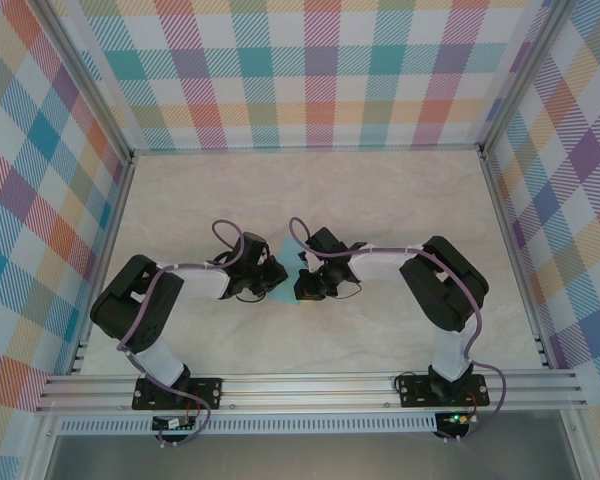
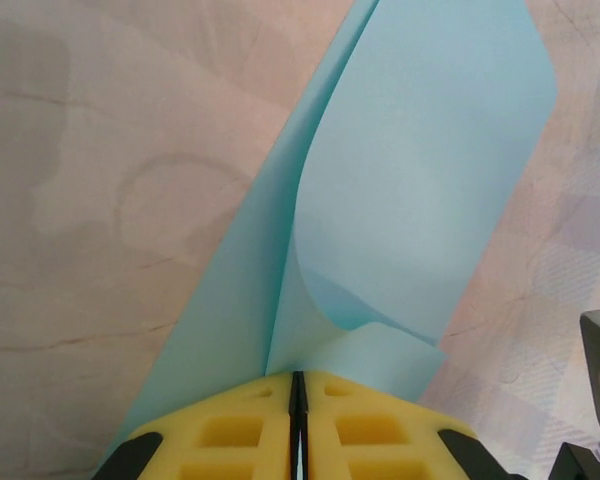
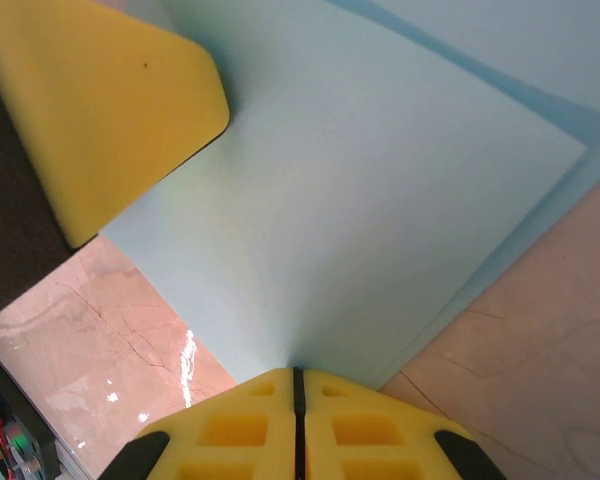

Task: Fold a paper plane with a square sheet of paper (pick it up from the middle)
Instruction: Fold the triangle a second time at the center of the table.

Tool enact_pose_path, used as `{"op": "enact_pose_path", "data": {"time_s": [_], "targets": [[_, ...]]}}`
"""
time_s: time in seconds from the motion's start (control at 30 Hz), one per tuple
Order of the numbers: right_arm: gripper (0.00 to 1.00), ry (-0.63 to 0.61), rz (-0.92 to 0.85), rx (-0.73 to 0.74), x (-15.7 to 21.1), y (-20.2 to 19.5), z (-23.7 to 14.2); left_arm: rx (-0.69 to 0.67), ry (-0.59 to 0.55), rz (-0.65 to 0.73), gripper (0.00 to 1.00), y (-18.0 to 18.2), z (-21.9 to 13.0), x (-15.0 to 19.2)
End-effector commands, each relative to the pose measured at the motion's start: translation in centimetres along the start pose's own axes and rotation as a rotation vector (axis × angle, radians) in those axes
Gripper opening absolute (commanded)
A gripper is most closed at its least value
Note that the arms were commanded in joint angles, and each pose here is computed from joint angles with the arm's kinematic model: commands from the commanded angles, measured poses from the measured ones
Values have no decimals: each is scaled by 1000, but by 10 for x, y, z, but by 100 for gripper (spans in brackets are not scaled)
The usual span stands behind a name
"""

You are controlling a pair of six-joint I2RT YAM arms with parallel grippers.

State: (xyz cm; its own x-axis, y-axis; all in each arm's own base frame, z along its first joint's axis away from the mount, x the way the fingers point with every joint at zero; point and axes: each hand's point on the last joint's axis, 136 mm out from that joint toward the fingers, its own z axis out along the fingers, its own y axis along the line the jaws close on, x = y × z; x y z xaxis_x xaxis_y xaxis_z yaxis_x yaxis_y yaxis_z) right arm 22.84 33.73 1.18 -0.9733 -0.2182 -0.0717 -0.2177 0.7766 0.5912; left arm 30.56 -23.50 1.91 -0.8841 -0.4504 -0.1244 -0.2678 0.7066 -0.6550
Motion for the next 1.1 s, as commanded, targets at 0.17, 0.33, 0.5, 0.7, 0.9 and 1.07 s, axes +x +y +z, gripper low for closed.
{"op": "enact_pose_path", "data": {"time_s": [0.17,0.33,0.5,0.7,0.9,1.07], "targets": [[8,152,81,249,49,-72,17,-15,-51,7,12,6,7,-43],[8,150,83,253,49,-72,16,-27,-93,4,13,7,-2,-64],[8,150,83,251,49,-71,16,5,-103,32,14,-4,-8,-77],[8,138,79,231,46,-65,14,116,-100,91,15,-31,-30,-63],[8,129,80,210,43,-60,13,134,-24,131,15,-38,-26,-23],[8,132,86,206,44,-60,14,86,25,130,14,-28,-8,-9]]}}
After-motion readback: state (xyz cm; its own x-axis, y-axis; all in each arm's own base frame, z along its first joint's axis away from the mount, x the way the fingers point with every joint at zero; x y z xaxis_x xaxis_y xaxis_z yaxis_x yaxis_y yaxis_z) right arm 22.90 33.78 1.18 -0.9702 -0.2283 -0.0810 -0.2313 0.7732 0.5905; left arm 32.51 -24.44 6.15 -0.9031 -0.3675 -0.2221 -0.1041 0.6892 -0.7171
